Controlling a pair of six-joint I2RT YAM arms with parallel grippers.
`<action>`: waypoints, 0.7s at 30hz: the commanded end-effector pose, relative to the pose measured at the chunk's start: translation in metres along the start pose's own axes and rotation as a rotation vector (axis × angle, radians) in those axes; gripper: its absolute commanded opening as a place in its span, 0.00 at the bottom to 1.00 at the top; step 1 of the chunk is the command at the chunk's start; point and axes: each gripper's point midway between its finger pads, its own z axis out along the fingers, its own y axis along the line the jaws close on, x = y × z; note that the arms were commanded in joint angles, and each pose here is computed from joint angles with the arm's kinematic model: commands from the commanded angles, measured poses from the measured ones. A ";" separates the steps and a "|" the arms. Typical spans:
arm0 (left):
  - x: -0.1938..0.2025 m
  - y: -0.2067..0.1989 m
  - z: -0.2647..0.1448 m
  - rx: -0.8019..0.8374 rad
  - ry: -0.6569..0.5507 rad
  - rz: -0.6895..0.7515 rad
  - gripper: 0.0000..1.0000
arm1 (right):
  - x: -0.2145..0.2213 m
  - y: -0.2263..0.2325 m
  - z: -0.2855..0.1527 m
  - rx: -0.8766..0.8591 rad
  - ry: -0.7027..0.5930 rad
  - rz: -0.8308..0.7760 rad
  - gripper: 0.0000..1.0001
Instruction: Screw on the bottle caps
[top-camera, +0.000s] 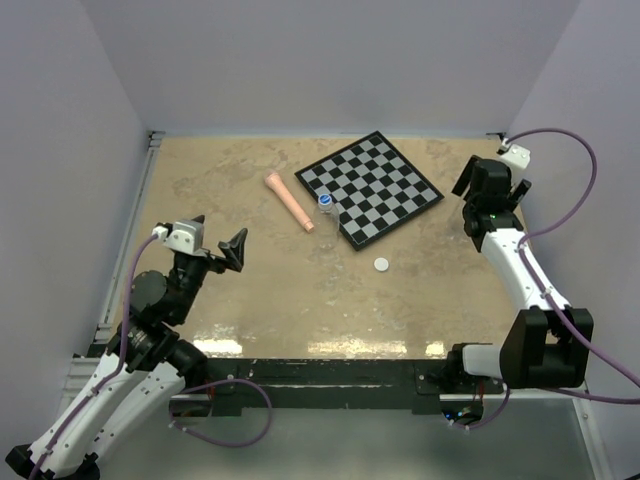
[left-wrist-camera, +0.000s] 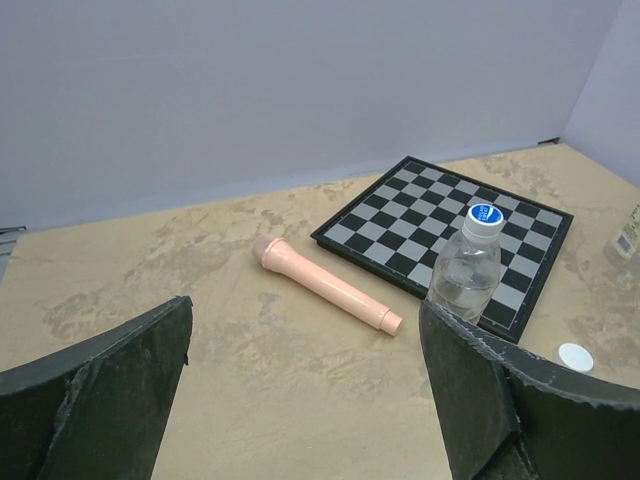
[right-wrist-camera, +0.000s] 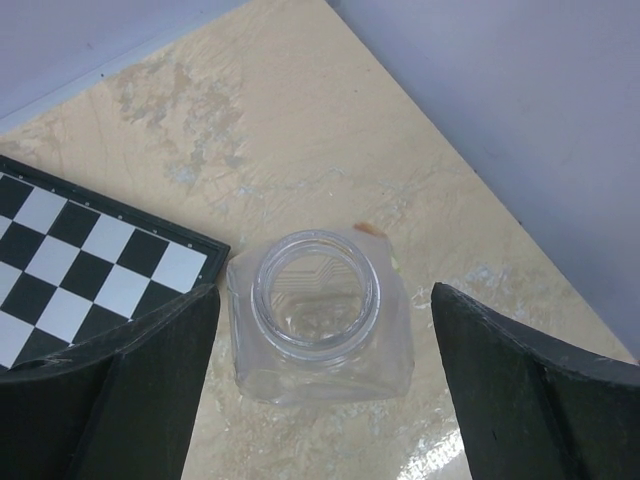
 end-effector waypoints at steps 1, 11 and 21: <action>-0.011 -0.001 0.001 0.009 -0.025 -0.015 1.00 | -0.031 -0.002 -0.004 0.019 -0.075 0.019 0.88; -0.009 -0.007 0.002 0.043 -0.024 0.005 1.00 | -0.031 0.002 -0.002 -0.004 -0.083 0.001 0.69; -0.008 -0.022 0.003 0.127 -0.022 0.024 1.00 | -0.045 0.000 -0.012 -0.025 -0.112 -0.030 0.32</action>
